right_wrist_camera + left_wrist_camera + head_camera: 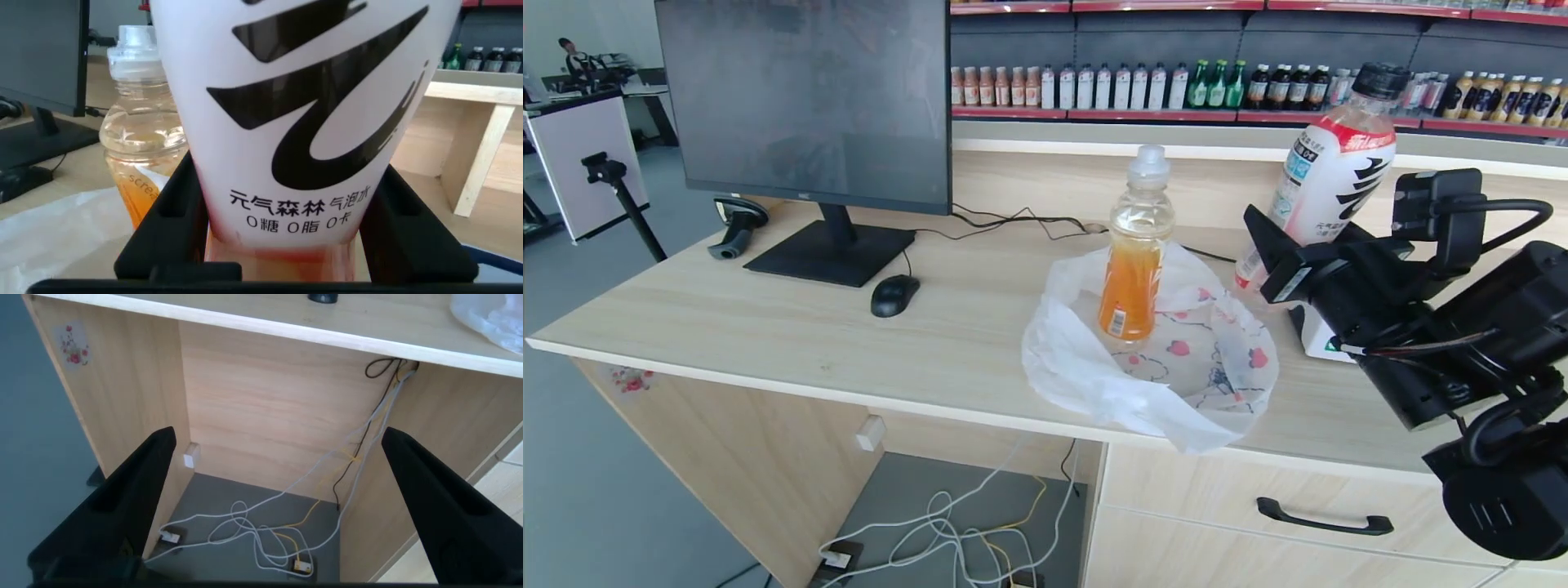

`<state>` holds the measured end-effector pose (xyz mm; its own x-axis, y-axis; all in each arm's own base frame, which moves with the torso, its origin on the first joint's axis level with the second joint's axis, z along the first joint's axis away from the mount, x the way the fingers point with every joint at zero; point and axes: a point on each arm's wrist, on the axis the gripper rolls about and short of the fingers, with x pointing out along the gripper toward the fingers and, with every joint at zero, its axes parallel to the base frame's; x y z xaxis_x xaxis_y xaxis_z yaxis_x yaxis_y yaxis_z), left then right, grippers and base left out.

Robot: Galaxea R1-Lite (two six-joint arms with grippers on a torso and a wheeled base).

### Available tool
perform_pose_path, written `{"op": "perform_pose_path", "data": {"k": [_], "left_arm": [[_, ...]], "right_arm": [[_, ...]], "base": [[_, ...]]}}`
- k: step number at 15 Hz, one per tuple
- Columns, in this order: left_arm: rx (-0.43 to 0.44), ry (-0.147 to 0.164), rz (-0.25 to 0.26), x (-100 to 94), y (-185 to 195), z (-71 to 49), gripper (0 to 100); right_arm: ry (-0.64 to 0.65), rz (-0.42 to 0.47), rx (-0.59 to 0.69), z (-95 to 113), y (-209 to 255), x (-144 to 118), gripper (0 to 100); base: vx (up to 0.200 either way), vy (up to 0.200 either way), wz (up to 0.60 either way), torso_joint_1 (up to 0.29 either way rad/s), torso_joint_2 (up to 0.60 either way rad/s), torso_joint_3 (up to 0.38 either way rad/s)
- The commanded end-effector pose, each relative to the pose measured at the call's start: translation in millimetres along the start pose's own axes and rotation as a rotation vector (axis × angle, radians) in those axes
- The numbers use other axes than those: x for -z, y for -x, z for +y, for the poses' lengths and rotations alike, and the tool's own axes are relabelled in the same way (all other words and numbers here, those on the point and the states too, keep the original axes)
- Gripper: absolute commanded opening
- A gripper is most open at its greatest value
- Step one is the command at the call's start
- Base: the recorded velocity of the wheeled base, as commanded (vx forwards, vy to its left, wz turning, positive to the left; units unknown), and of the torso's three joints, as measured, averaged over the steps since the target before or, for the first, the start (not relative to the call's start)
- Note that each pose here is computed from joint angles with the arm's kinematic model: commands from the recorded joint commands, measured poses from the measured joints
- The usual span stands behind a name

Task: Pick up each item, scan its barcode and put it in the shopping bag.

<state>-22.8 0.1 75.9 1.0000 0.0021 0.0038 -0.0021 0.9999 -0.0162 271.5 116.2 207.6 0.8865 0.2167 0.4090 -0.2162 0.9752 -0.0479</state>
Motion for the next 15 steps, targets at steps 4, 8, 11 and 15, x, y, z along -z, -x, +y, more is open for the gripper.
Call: {"op": "perform_pose_path", "data": {"k": [4, 8, 11, 15], "left_arm": [[-0.001, 0.001, 0.001, -0.1, -0.1, 0.0, 100], [-0.001, 0.001, 0.001, -0.1, -0.1, 0.0, 100], [-0.001, 0.002, 0.001, -0.1, -0.1, 0.0, 100], [-0.001, 0.002, -0.001, -0.1, 0.0, 0.0, 100]], "right_arm": [[0.007, 0.056, -0.011, 4.5, -6.1, 21.7, 0], [-0.002, 0.109, -0.015, 10.0, -19.3, 52.1, 0], [-0.005, 0.113, -0.017, 12.2, -25.8, 60.7, 0], [-0.01, 0.125, -0.018, 14.9, -32.5, 73.3, 0]], "base": [[0.0, 0.0, 0.0, 0.0, 0.0, 0.0], [0.0, 0.0, 0.0, 0.0, 0.0, 0.0], [0.0, 0.0, 0.0, 0.0, 0.0, 0.0], [0.0, 0.0, 0.0, 0.0, 0.0, 0.0]]}}
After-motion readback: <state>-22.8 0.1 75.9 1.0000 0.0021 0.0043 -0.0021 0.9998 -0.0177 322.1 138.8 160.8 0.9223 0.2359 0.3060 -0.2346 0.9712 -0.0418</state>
